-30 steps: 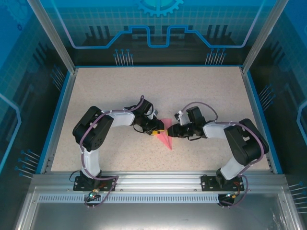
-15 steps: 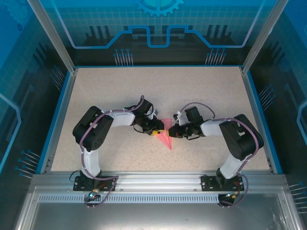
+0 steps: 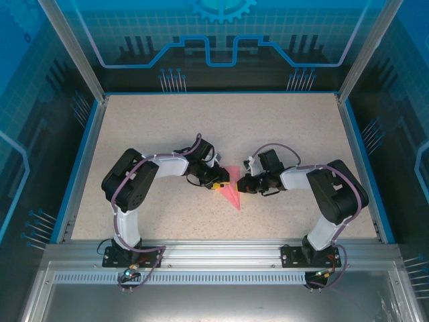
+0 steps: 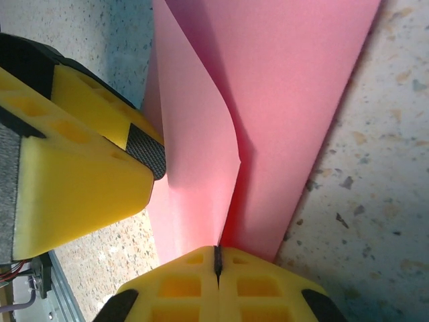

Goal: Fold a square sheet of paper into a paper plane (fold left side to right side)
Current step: Fourth fold the wing at the center of the table.

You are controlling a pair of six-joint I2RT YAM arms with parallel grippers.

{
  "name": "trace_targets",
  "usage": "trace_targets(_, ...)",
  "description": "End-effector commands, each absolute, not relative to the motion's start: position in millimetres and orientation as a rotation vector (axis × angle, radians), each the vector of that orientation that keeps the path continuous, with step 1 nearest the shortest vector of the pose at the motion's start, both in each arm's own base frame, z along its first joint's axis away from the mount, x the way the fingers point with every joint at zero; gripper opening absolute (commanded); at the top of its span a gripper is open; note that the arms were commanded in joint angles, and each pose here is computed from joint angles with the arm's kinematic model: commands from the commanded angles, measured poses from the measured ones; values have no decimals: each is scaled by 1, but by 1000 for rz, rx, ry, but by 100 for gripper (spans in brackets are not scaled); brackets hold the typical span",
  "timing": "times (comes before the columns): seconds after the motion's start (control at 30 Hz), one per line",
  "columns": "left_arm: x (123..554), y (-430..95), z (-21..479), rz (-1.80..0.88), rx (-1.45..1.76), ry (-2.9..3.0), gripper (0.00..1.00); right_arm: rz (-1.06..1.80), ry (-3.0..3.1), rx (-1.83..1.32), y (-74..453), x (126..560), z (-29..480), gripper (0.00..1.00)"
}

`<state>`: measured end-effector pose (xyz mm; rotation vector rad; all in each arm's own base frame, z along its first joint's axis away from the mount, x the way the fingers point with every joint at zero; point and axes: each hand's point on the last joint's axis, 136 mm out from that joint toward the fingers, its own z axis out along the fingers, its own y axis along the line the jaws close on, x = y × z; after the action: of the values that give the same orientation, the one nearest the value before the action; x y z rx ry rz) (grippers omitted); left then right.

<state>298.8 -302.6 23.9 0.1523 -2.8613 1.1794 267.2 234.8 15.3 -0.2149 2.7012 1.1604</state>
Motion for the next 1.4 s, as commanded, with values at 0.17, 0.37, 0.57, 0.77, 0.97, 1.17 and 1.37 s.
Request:
trace_targets(0.17, 291, -293, 9, 1071, 154, -2890, 39, 1107, 2711, -195, 224, 269, 16, 0)
trace_targets(0.37, 290, -292, 8, 1066, 154, -2890, 39, 1112, 2698, -197, 224, 268, 21, 0)
trace_targets(0.57, 290, -292, 8, 1068, 152, -2890, 39, 1097, 2703, -193, 222, 266, 21, 0)
trace_targets(0.77, 290, -292, 7, 1066, 152, -2889, 39, 1087, 2717, -179, 219, 263, 16, 0)
trace_targets(0.97, 290, -292, 8, 1067, 151, -2891, 39, 1087, 2737, -173, 220, 262, 9, 0)
trace_targets(1.17, 291, -293, 9, 1066, 148, -2892, 39, 1061, 2762, -171, 219, 261, 3, 0)
trace_targets(1.37, 291, -294, 11, 1074, 145, -2889, 39, 1032, 2794, -168, 218, 262, -4, 0)
